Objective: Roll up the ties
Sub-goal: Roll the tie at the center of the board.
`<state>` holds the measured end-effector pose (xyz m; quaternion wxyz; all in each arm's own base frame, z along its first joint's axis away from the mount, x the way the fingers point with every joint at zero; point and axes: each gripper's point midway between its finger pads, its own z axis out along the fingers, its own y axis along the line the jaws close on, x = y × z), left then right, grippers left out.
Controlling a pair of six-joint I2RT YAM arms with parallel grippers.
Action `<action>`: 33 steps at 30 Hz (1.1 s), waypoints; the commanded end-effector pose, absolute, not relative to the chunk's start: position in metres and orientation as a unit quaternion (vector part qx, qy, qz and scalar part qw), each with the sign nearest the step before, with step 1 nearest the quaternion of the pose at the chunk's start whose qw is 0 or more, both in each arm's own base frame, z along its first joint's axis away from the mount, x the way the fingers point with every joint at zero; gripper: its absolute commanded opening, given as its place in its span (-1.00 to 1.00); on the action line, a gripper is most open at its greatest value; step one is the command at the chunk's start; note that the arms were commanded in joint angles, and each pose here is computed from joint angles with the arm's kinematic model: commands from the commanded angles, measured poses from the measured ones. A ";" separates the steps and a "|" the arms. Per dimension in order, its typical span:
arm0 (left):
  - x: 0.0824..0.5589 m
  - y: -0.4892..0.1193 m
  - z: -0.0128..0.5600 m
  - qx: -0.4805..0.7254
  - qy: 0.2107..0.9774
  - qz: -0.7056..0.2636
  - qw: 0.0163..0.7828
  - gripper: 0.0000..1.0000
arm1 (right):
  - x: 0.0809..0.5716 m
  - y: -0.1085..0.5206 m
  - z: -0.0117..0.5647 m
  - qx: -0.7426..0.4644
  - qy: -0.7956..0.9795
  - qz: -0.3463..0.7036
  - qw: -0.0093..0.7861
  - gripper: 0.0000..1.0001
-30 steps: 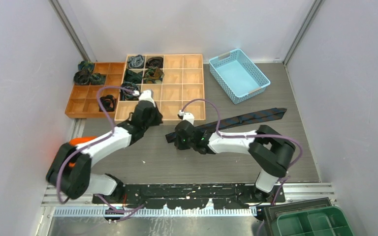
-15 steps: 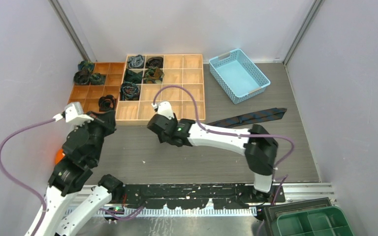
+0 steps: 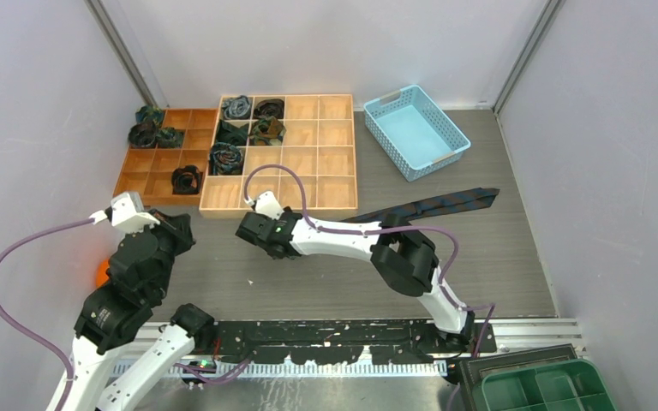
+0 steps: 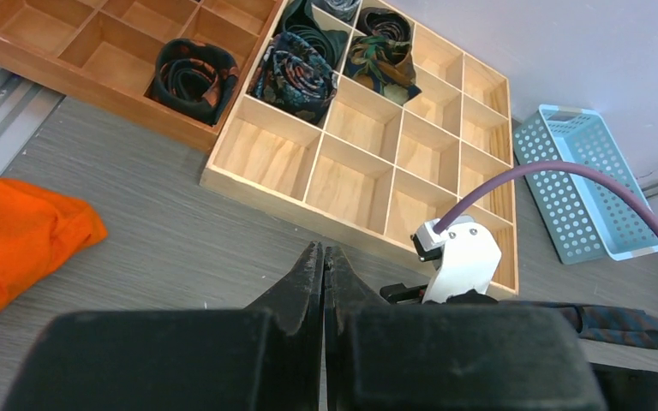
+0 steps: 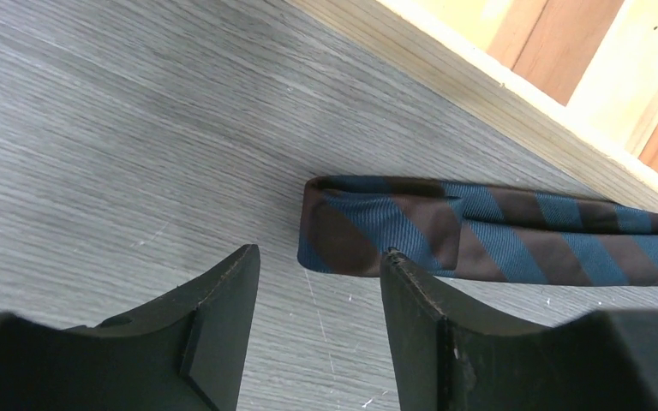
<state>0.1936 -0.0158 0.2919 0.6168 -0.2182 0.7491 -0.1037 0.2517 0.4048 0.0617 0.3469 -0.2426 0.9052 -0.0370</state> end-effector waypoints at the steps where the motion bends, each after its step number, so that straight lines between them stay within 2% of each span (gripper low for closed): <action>1: 0.191 -0.008 0.302 -0.229 0.737 -0.096 0.628 -1.00 | 0.266 0.406 0.066 -0.229 0.901 -0.051 0.365 0.20; 9: 0.190 -0.005 0.296 -0.227 0.739 -0.086 0.629 -1.00 | 0.275 0.394 0.034 -0.219 0.911 -0.077 0.342 0.18; 12: 0.190 -0.002 0.295 -0.228 0.738 -0.079 0.630 -1.00 | 0.276 0.391 0.025 -0.214 0.916 -0.075 0.331 0.10; 15: 0.189 -0.003 0.296 -0.224 0.736 -0.082 0.633 -1.00 | 0.278 0.388 0.016 -0.204 0.925 -0.072 0.313 -0.12; 19: 0.191 -0.006 0.297 -0.215 0.735 -0.089 0.637 -1.00 | 0.279 0.385 0.011 -0.189 0.933 -0.061 0.299 -0.54; 22: 0.193 -0.010 0.297 -0.209 0.737 -0.095 0.636 -1.00 | 0.277 0.389 0.021 -0.186 0.934 -0.039 0.302 -0.67; 27: 0.200 -0.024 0.295 -0.194 0.742 -0.115 0.631 -1.00 | 0.258 0.421 0.084 -0.168 0.928 0.120 0.310 -0.69; 33: 0.212 -0.044 0.297 -0.173 0.749 -0.141 0.624 -1.00 | 0.229 0.446 0.125 -0.125 0.916 0.293 0.243 -0.69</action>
